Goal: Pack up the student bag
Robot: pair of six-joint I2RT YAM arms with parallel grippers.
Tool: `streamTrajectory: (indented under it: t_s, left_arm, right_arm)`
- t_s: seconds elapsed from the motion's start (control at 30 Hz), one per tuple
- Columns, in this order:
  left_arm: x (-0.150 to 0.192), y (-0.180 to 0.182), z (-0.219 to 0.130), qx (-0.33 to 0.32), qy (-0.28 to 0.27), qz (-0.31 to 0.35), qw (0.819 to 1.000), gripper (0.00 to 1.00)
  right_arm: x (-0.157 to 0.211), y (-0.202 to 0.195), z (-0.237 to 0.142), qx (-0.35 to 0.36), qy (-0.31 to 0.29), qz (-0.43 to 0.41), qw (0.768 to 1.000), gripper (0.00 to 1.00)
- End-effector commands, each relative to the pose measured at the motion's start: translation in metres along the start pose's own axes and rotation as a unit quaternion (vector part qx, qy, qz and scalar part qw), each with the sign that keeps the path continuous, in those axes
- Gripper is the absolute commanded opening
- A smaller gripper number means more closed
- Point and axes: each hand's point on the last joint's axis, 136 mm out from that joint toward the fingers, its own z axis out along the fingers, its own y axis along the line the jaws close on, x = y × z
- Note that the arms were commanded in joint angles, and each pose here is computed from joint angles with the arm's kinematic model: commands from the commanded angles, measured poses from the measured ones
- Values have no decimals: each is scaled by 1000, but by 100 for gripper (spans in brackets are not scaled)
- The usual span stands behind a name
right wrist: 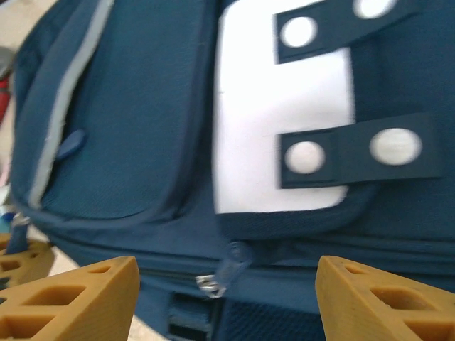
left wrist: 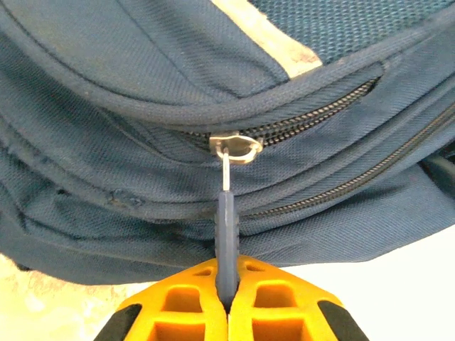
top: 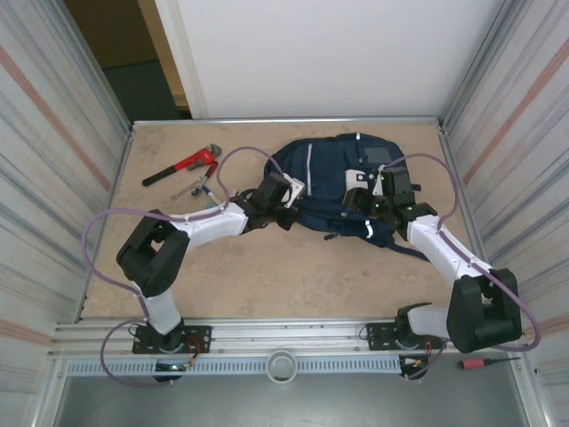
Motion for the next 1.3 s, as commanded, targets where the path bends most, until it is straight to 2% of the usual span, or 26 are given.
streamTrajectory:
  t_s: [0.0, 0.13, 0.23, 0.5, 0.57, 0.63, 0.7, 0.83, 1.03, 1.17, 1.27]
  left_arm:
    - [-26, -7, -16, 37, -54, 15, 998, 0]
    - [-27, -11, -21, 52, -71, 36, 995, 0]
    - [-25, -13, -22, 58, -74, 44, 995, 0]
    - [-21, -12, -20, 57, -71, 52, 994, 0]
    - [-20, -8, -19, 44, -69, 55, 995, 0]
    - [-18, 0, -20, 21, -58, 58, 996, 0]
    - [-16, 8, -22, 2, -51, 61, 997, 0]
    - [-17, 26, -29, -23, -54, 60, 996, 0]
    - [-13, 40, -27, -49, -36, 84, 995, 0]
    - [-10, 30, -25, -19, -28, 97, 995, 0]
    - [-9, 13, -26, 22, -29, 115, 993, 0]
  right_arm:
    - [-2, 24, -5, -20, 5, -16, 1000, 66]
    - [2, 42, 9, -52, 27, 25, 998, 67]
    - [-3, 45, 23, -50, 33, 59, 996, 67]
    - [-14, 32, 59, -6, 29, 93, 995, 58]
    - [-15, 30, 65, -5, 29, 92, 995, 48]
    - [-16, 22, 65, 4, 28, 85, 996, 27]
    - [-15, 13, 60, 8, 31, 79, 996, 14]
    - [-3, -1, 47, -8, 63, 49, 997, 3]
    - [5, -10, 30, -34, 101, 21, 994, 0]
    - [2, 5, 28, -68, 120, 0, 990, 0]
    - [5, 6, 30, -65, 135, -12, 989, 0]
